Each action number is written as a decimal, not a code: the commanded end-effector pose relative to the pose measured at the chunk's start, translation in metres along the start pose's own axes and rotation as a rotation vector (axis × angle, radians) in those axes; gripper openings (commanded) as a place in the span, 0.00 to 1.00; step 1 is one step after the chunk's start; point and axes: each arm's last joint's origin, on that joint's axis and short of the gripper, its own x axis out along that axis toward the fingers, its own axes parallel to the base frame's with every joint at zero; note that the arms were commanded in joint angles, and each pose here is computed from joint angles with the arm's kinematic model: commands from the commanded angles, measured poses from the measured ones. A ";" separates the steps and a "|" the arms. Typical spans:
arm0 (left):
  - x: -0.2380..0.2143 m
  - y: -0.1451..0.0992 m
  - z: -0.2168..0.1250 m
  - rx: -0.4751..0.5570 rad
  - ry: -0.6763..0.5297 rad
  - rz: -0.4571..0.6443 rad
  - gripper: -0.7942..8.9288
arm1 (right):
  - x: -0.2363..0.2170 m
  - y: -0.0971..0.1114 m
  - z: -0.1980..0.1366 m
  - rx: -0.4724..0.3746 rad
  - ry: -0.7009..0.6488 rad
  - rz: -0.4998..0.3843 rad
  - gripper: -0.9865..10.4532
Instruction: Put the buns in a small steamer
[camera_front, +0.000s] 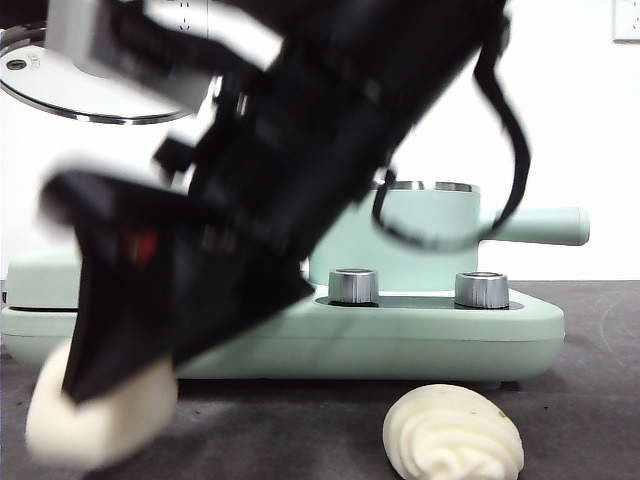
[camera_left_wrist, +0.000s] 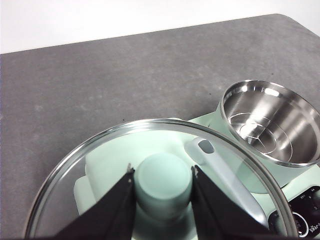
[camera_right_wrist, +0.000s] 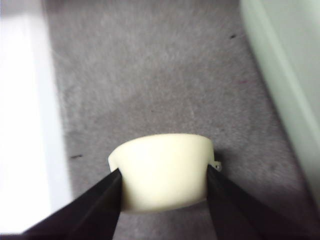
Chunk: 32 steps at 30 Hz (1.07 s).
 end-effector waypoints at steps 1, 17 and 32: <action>-0.002 -0.001 0.008 0.010 -0.043 -0.002 0.09 | -0.023 0.006 0.019 0.046 -0.041 0.000 0.29; -0.002 -0.001 0.008 0.012 -0.038 -0.002 0.09 | -0.172 -0.047 0.061 0.303 -0.064 -0.319 0.29; -0.002 -0.001 0.008 0.012 -0.037 -0.002 0.09 | -0.150 -0.169 0.079 0.427 -0.094 -0.383 0.29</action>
